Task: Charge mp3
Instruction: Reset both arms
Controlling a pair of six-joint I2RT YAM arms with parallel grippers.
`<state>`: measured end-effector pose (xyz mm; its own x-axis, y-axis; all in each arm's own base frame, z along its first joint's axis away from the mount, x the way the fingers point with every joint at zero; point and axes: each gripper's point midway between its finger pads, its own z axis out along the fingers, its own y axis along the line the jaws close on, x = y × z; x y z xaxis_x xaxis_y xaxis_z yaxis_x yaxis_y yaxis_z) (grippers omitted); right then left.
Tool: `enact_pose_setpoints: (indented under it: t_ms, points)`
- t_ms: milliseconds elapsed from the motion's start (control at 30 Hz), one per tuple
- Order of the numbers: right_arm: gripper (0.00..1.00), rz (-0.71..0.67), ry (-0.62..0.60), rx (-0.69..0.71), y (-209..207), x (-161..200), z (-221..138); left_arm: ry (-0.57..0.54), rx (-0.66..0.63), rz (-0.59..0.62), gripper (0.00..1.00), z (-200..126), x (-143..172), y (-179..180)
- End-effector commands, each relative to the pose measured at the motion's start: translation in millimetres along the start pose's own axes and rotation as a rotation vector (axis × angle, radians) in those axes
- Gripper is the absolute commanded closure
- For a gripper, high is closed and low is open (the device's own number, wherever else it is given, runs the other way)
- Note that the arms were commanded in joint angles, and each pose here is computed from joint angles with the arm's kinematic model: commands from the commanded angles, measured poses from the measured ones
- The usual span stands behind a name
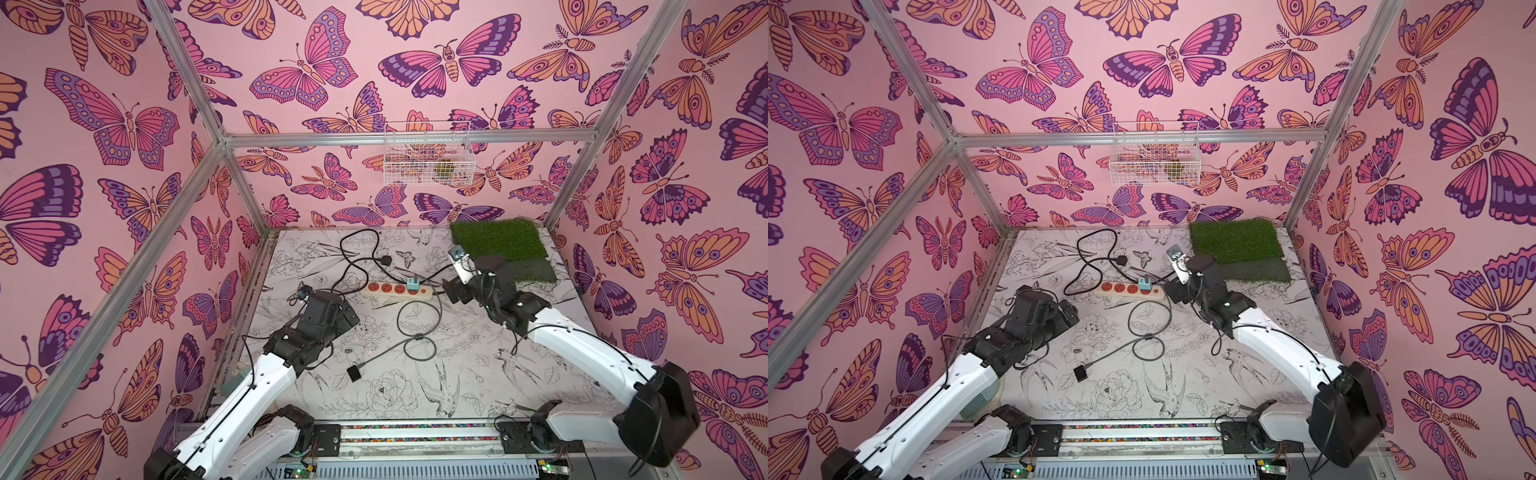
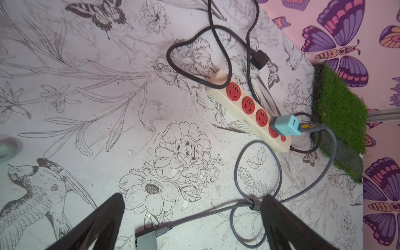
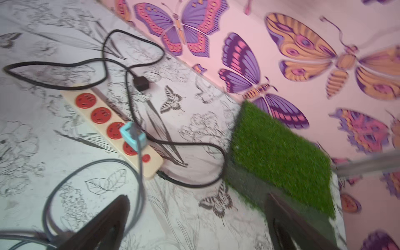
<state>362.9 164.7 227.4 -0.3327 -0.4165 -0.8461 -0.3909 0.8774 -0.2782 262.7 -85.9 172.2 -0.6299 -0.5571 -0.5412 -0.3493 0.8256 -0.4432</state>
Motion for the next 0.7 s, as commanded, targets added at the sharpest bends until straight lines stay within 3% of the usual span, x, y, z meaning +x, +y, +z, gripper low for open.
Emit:
enact_pose_setpoints:
  t_ms: [0,200,300,433,667]
  points:
    - [0.01,0.187,-0.067,0.07,-36.8,11.7,-12.9,-0.093,-0.039,0.044,0.0,-7.2,-17.0,8.2]
    - [0.01,0.226,-0.05,0.248,-72.1,49.7,-12.4,-0.168,-0.056,0.21,0.0,-7.2,-36.0,0.6]
    - [0.01,0.232,-0.039,0.309,-82.6,64.8,-7.7,-0.263,-0.12,0.268,0.0,-8.9,-53.0,8.9]
    - [0.01,0.292,-0.05,0.386,-105.0,82.5,-4.3,-0.447,-0.084,0.402,0.0,-13.5,-76.8,-1.3]
    - [0.01,0.298,-0.02,0.409,-110.9,98.4,6.3,-0.477,-0.166,0.405,0.0,-2.0,-81.2,21.2]
